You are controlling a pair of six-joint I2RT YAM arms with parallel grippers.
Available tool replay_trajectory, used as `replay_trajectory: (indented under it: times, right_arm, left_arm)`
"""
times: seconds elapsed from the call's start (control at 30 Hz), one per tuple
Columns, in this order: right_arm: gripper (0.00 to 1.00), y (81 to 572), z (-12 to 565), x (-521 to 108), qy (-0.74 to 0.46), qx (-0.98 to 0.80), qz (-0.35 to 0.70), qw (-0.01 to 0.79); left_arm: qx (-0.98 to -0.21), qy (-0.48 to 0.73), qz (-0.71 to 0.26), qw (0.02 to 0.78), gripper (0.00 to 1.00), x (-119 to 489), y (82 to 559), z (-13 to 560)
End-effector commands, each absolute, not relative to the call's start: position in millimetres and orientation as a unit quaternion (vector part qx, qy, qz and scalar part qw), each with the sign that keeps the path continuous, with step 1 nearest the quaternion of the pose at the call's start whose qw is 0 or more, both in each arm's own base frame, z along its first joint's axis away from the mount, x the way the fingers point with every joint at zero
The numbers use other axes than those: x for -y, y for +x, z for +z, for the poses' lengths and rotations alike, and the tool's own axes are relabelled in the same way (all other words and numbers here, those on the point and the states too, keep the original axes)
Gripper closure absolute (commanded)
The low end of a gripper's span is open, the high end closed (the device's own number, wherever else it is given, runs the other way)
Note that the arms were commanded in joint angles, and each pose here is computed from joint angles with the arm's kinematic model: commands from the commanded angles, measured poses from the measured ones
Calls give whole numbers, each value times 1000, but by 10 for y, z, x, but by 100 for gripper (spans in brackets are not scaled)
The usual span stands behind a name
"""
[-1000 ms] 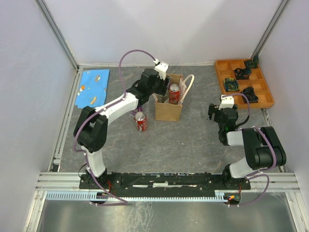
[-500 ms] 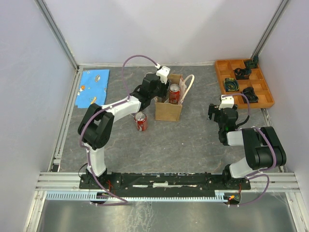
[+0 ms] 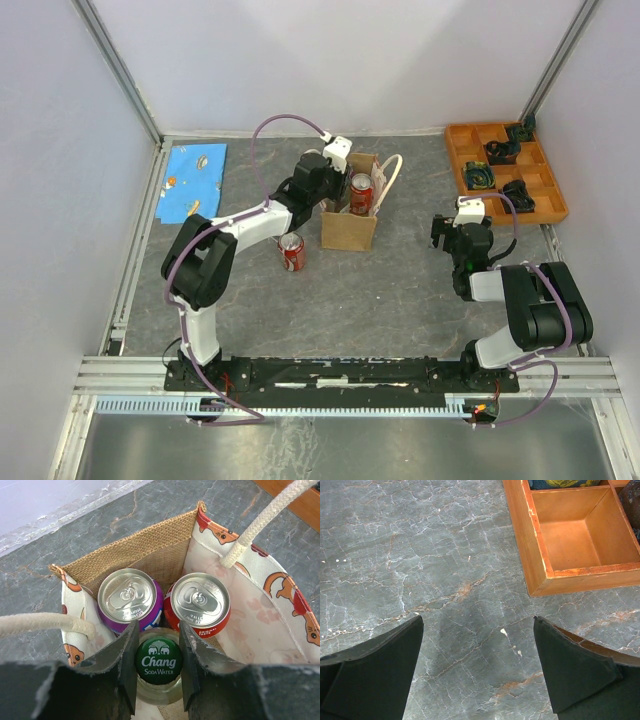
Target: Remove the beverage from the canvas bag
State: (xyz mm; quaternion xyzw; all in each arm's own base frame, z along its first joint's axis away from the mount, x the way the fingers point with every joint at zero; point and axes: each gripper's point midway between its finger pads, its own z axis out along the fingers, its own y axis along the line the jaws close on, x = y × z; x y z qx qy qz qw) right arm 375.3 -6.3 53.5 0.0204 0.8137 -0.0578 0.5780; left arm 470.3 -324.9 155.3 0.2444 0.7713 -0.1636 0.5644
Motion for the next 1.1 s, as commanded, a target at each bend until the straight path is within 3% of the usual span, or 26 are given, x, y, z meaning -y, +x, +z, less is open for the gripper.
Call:
replay_trajectory:
  times: [0.0, 0.47, 1.07]
  right_arm:
    - [1, 3872, 693, 68, 18, -799, -59, 598]
    - [1, 3872, 693, 71, 18, -799, -59, 598]
    - [1, 3872, 696, 69, 18, -799, -59, 599]
  left_arm:
    - [-743, 259, -157, 596, 97, 3274, 4772, 1905]
    - [-642, 265, -211, 688, 97, 3399, 4669, 3492]
    - [-585, 218, -182, 760, 97, 2571, 3813, 4978]
